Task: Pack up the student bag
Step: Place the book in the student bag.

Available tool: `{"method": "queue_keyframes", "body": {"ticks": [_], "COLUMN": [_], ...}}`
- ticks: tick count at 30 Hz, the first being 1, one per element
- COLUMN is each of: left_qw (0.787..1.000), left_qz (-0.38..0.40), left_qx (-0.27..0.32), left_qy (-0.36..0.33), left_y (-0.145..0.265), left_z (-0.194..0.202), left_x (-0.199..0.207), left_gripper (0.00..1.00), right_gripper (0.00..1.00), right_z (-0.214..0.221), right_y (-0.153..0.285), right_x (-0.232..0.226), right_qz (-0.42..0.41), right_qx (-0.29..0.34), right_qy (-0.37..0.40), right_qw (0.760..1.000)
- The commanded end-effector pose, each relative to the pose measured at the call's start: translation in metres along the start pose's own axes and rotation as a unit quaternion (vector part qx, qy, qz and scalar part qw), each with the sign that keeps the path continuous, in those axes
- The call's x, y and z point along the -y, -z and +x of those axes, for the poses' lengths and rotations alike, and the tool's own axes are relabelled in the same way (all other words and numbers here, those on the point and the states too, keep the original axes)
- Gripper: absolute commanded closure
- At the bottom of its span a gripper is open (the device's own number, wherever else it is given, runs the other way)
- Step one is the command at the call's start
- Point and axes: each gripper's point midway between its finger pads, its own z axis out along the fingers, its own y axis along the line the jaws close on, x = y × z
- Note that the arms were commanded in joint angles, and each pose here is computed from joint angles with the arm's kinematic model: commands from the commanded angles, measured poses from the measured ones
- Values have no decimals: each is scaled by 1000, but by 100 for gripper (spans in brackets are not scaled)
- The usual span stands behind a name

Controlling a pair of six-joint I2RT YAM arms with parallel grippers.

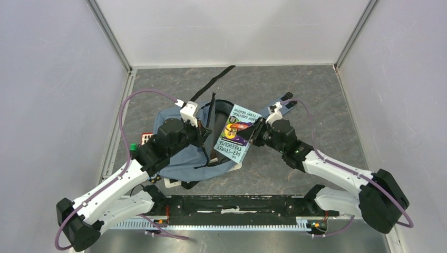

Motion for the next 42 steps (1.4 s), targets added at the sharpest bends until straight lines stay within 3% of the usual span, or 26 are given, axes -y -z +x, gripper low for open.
{"method": "queue_keyframes", "body": {"ticks": [1, 13, 22, 31, 37, 42], "left_qw": [1000, 997, 994, 993, 993, 994], "left_qz": [3, 3, 25, 23, 10, 30], "left_qx": [18, -2, 12, 47, 64, 53], "left_qy": [-25, -75, -105, -103, -96, -95], "left_y": [5, 16, 17, 23, 26, 22], "left_z": [-12, -18, -30, -37, -41, -36], "left_x": [0, 0, 8, 6, 2, 8], "left_gripper": [98, 98, 98, 98, 98, 98], "right_gripper": [100, 100, 100, 100, 100, 100], "right_z": [-21, -2, 41, 65, 75, 76], "right_y": [-10, -34, -65, -83, -92, -103], "right_x": [-71, -109, -50, 9, 11, -15], "right_qz": [-96, -160, -60, 40, 39, -23], "right_qx": [12, -40, -103, -152, -167, -162], "right_qy": [-6, -33, 17, 91, 89, 76], "right_qw": [995, 986, 993, 983, 981, 984]}}
